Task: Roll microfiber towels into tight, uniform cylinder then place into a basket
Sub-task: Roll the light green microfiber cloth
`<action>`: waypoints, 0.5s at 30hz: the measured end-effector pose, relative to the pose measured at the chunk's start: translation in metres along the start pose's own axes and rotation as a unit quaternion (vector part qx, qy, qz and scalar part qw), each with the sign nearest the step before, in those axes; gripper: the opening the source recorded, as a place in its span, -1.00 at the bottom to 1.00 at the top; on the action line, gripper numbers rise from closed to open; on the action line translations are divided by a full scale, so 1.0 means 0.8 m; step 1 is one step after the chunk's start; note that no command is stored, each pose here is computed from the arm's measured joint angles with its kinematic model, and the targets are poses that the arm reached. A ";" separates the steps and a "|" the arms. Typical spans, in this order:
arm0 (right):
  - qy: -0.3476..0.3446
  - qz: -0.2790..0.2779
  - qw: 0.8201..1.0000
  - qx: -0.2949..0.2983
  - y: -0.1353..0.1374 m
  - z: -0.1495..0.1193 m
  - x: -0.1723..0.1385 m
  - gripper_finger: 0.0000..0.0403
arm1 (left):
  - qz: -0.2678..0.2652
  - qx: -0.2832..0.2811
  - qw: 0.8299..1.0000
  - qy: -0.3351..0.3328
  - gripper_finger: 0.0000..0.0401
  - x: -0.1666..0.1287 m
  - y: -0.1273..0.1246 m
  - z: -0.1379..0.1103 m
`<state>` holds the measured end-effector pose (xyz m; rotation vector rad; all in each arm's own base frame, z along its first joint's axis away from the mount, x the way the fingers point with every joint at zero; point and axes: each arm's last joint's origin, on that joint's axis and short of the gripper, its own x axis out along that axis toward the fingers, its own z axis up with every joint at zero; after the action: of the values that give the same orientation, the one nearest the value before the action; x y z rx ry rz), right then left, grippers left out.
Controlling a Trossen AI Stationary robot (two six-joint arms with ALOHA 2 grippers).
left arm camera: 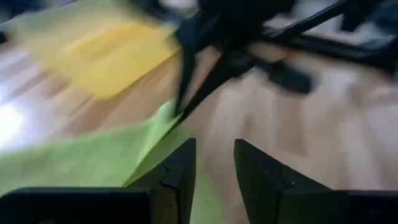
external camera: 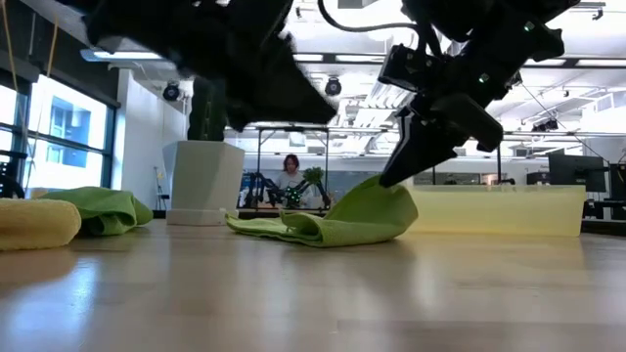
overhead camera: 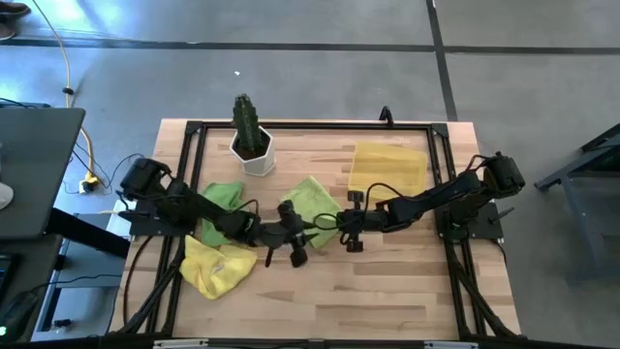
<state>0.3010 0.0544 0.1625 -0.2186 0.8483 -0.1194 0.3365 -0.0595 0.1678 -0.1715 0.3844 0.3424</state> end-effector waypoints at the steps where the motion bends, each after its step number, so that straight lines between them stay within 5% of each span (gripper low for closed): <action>1: -0.004 0.003 1.000 -0.001 0.000 0.001 0.000 -1.00 | 0.000 0.012 1.000 0.004 -0.46 0.000 0.000 -0.001; 15: -0.029 0.011 0.999 -0.024 0.001 0.007 0.000 -1.00 | 0.042 0.112 0.993 0.010 -0.06 0.040 0.034 -0.015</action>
<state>0.3053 0.0560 0.1662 -0.2568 0.7957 -0.0715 0.3511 -0.0277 0.1418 0.0613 0.4483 0.3776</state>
